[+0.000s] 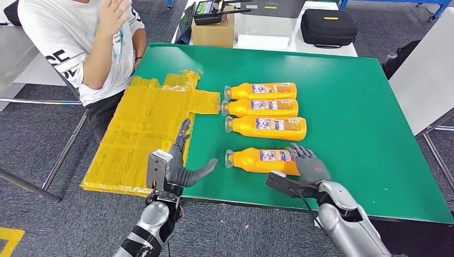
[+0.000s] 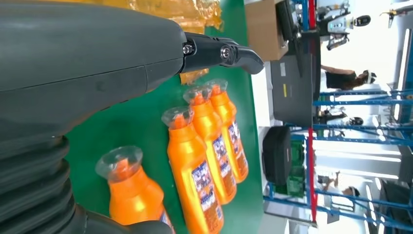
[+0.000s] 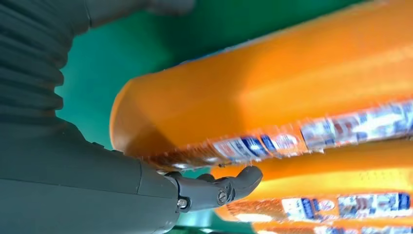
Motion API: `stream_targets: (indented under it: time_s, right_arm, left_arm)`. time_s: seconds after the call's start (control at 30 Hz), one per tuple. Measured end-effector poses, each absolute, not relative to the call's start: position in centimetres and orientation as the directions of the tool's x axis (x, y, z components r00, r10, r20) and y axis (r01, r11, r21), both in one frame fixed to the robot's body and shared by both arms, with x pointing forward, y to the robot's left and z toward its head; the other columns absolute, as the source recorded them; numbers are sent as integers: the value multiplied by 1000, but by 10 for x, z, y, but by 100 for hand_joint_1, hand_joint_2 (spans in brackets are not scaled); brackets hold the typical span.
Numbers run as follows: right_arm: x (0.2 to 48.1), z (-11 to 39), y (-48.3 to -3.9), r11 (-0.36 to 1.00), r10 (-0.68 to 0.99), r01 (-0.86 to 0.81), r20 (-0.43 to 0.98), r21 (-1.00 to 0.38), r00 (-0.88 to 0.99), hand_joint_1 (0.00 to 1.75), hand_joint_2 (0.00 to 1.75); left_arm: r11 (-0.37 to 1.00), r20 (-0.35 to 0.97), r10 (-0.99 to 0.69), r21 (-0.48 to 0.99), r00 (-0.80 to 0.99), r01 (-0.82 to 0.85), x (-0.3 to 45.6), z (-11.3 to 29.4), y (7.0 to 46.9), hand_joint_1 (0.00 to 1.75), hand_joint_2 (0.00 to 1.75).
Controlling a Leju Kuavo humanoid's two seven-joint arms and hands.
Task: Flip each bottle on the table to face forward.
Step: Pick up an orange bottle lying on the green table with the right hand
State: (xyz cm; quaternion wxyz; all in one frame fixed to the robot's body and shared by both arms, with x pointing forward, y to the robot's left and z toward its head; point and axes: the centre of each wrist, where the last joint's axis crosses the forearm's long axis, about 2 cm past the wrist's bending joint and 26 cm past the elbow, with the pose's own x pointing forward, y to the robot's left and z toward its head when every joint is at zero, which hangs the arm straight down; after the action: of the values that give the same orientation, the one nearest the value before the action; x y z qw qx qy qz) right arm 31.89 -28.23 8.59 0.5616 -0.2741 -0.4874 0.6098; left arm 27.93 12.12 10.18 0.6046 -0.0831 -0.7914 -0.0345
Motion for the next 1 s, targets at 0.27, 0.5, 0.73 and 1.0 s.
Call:
stream_targets:
  time_s: [0.27,0.5,0.73,1.0]
  right_arm:
    - [351,93,-305,41,940,-483,197,-875,-278,175,175]
    - [354,91,-303,27,945,-473,176,-881,-274,175,175]
    - [355,91,-304,13,947,-476,163,-879,-275,175,175]
    - [356,91,-303,6,947,-476,158,-879,-279,175,175]
  left_arm:
    - [983,963,114,-75,-243,166,286,97,121,0,175]
    - [985,964,110,-73,-242,157,286,97,122,0,175]
    - [985,964,110,-74,-242,153,286,96,122,0,175]
    - [986,964,110,-74,-242,151,287,96,123,0,175]
